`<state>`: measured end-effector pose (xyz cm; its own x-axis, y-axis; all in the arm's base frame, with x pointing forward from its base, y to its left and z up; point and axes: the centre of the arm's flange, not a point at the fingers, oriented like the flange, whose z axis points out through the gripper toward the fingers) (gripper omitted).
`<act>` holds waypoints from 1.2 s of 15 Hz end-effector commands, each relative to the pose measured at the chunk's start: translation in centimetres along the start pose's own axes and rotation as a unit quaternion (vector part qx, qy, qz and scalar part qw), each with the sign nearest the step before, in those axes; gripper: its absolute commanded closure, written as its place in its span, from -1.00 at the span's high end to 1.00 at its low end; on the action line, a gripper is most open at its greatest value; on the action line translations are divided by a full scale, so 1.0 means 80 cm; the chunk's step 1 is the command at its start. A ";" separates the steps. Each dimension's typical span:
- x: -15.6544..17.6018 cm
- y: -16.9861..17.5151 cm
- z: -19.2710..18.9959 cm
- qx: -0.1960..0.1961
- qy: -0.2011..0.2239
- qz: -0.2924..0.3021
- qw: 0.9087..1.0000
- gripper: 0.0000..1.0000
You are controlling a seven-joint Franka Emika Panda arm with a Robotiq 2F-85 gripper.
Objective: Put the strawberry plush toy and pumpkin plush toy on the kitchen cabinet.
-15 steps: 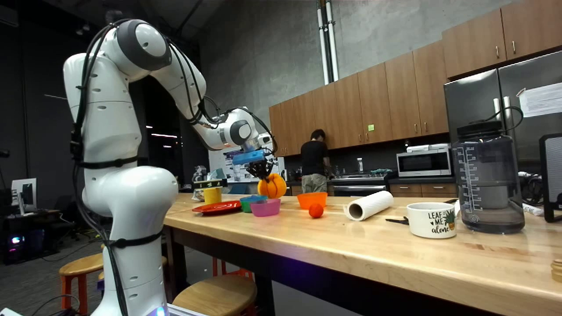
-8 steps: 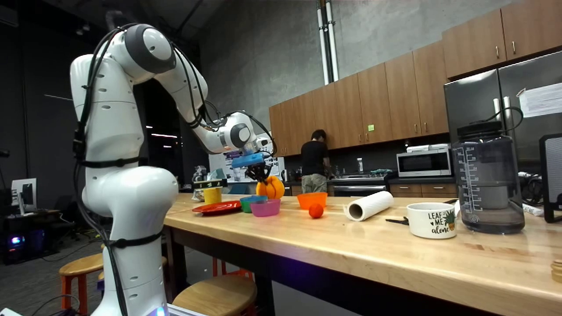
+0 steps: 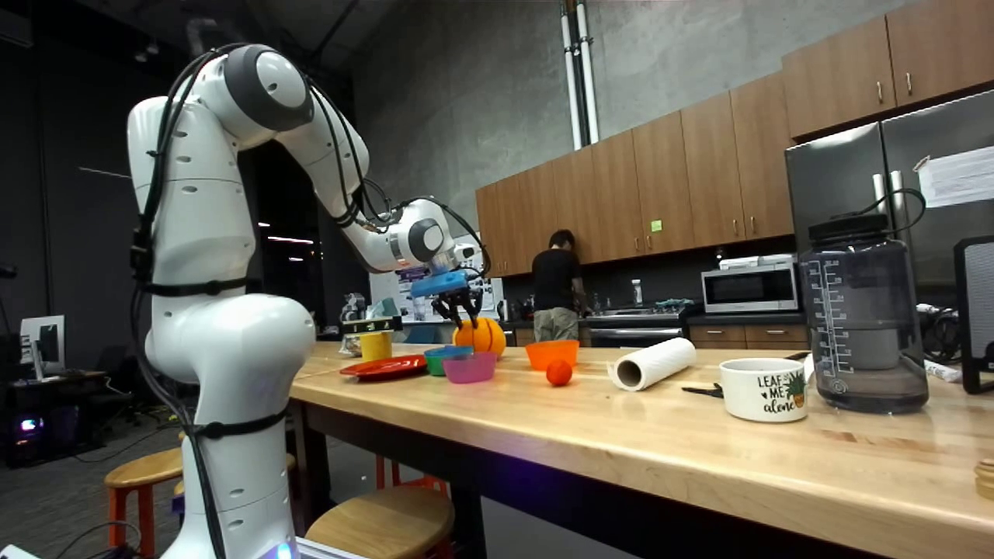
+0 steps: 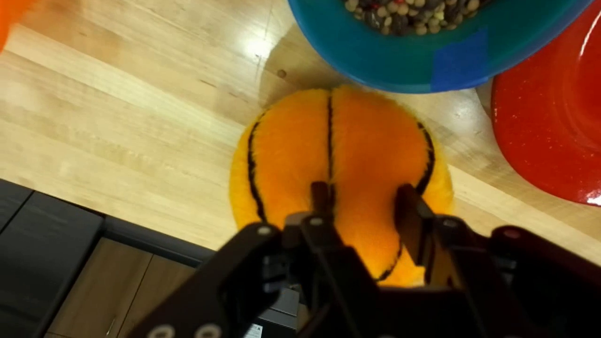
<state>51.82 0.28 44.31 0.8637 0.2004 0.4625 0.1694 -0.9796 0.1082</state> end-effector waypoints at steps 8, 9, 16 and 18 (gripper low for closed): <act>-0.023 0.052 -0.070 -0.010 -0.021 0.041 0.999 1.00; -0.028 0.056 -0.076 -0.006 -0.030 0.047 0.998 1.00; -0.079 0.077 -0.116 0.008 -0.133 0.072 0.988 1.00; -0.097 0.081 -0.127 0.011 -0.159 0.077 0.984 1.00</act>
<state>44.44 -6.62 49.49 0.9732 0.0506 0.2242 0.0431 -0.9983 0.0384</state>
